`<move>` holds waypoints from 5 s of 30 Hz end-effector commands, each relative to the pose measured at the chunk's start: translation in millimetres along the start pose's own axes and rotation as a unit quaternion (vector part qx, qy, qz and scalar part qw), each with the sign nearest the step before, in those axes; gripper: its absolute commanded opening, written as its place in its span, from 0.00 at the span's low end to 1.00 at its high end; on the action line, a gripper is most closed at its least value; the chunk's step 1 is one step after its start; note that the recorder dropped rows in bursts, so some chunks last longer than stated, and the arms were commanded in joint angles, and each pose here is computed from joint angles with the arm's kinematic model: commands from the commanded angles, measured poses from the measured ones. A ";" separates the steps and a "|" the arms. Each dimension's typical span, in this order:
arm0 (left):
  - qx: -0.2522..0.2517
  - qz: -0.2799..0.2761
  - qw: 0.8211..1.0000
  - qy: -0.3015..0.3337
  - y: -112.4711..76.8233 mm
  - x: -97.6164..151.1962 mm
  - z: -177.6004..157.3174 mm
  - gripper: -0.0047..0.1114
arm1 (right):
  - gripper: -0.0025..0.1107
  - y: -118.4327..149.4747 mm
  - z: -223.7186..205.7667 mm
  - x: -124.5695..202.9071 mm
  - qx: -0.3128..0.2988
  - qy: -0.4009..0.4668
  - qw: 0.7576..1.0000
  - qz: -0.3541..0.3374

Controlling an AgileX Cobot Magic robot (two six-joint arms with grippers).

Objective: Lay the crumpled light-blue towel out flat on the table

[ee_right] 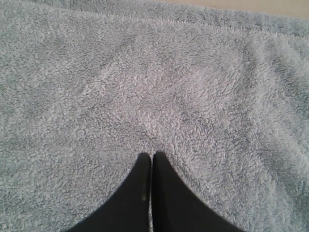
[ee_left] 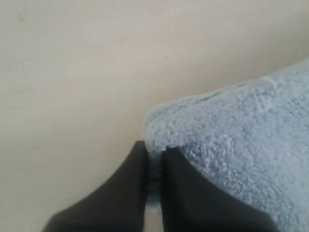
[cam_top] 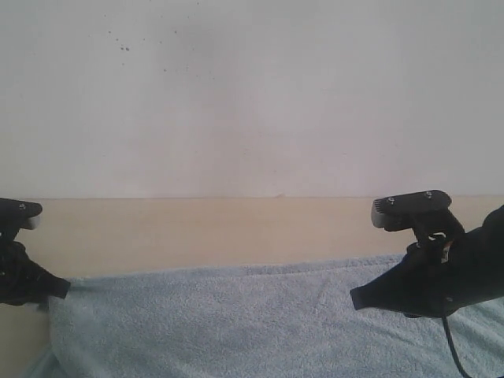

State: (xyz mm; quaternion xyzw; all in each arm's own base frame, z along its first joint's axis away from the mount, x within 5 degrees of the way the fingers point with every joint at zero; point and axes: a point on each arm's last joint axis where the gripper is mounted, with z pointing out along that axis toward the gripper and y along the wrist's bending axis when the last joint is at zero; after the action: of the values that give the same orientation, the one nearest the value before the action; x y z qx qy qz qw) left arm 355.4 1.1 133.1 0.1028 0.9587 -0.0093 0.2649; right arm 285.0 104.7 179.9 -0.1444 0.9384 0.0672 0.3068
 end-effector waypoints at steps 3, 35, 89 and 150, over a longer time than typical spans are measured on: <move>-0.012 0.013 0.999 -0.049 0.4 -22.6 -15.5 0.07 | 0.02 0.2 0.3 -1.9 0.000 -0.004 1.000 -0.001; 0.001 0.046 0.977 -0.210 -30.8 -90.2 -111.8 0.35 | 0.02 -14.0 2.1 -18.2 0.017 -0.096 0.995 0.002; 0.299 -0.026 0.952 -0.065 -143.4 -3.5 -102.3 0.07 | 0.02 -246.4 128.9 8.6 0.184 -0.019 0.970 0.159; -0.130 -0.107 0.856 -0.489 -28.8 84.1 -263.8 0.07 | 0.02 -27.0 -120.8 22.2 0.044 -0.401 0.914 0.041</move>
State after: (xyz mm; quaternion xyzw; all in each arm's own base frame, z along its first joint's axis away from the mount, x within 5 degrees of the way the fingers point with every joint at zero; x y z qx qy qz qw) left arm 165.2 6.5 313.0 -0.0484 0.7258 0.0409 0.6850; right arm 235.8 56.0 253.3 -0.0753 0.7764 0.0760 0.6211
